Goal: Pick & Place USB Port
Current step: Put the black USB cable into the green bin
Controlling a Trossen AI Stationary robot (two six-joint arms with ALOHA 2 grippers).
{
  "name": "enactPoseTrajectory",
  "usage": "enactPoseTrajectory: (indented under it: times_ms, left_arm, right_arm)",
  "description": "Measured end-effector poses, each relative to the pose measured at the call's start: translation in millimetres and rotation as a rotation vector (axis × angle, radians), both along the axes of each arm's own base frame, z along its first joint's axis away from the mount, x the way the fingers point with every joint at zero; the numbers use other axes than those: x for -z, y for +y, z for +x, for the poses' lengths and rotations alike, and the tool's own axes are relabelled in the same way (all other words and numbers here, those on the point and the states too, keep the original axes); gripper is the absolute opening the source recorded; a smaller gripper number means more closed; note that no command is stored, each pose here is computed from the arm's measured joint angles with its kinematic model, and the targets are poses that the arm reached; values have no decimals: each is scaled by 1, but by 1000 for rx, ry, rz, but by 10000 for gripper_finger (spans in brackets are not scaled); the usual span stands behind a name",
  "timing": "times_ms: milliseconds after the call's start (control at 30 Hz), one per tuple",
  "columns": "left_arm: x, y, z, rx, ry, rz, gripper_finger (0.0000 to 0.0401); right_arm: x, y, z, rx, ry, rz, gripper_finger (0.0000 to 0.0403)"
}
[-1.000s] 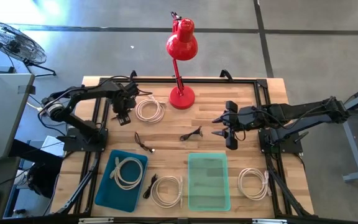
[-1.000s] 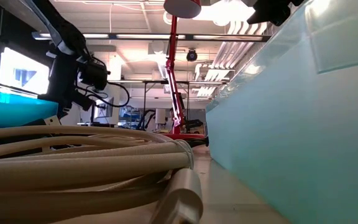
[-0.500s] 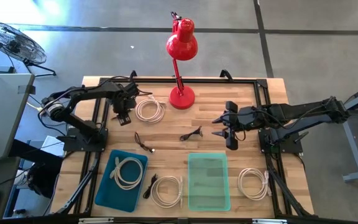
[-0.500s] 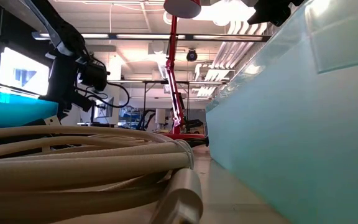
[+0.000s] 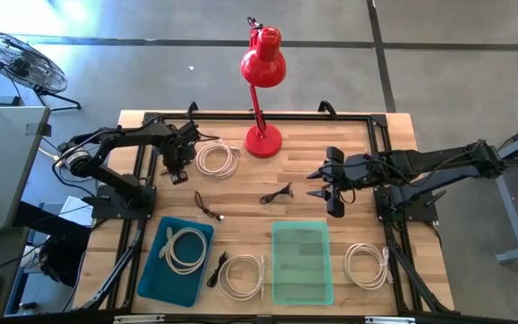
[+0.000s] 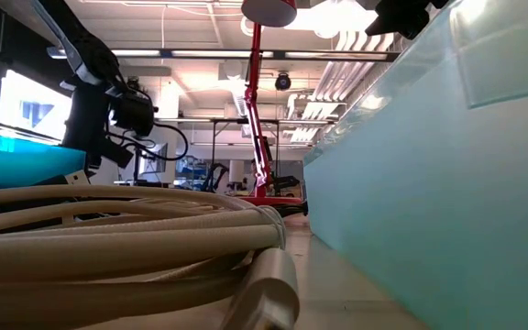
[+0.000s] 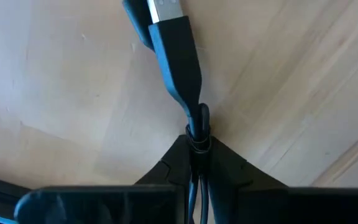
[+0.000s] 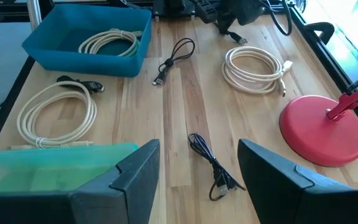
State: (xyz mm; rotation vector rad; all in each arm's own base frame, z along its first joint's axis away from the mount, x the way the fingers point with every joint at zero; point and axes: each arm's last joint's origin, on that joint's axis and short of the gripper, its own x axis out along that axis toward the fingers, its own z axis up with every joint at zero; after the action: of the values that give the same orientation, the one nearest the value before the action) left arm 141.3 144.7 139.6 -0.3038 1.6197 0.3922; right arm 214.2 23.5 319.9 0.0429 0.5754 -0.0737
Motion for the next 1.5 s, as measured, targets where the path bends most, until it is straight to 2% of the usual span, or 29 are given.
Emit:
enactPoseTrajectory:
  times_ms: [133, 233, 367, 533, 600, 667, 800, 900, 1000, 1100, 1233, 1333, 1500]
  left_arm:
    - [-3, 0, 0, 18, -18, 11, 23]
    - [-12, 0, 6, 39, -73, 64, 23]
    - [-36, -8, 10, 90, -141, 96, 23]
    - [-85, -24, 16, 186, -260, 192, 23]
    - [-107, -33, 19, 231, -385, 246, 23]
    - [-128, -42, 22, 285, -567, 300, 23]
    - [-168, -67, 30, 470, -1037, 425, 23]
    - [-187, -88, 33, 614, -1309, 512, 23]
    - [-193, -106, 38, 715, -1486, 569, 23]
    - [-191, -118, 47, 781, -1574, 568, 23]
    - [-179, -127, 65, 830, -1589, 539, 23]
    - [-172, -130, 79, 849, -1585, 534, 23]
    - [-162, -133, 99, 914, -1636, 494, 23]
  right_arm:
    - [0, 0, 0, -4, -2, 2, 209]
    - [-1, 0, 1, -3, -11, 2, 208]
    - [-1, 0, 1, -4, -10, 1, 208]
    - [-1, 0, 1, -3, -12, 1, 208]
    - [-2, 0, 1, -4, -21, 2, 208]
    - [-3, 0, 3, -11, -46, -7, 208]
    - [-6, 2, 15, -37, -118, -43, 209]
    - [-7, 4, 29, -46, -188, -58, 209]
    - [-8, 7, 47, -76, -291, -72, 209]
    - [-8, 10, 64, -122, -400, -95, 209]
    - [-7, 15, 83, -221, -519, -160, 209]
    - [0, 18, 93, -312, -548, -232, 209]
    - [12, 19, 109, -271, -575, -271, 209]
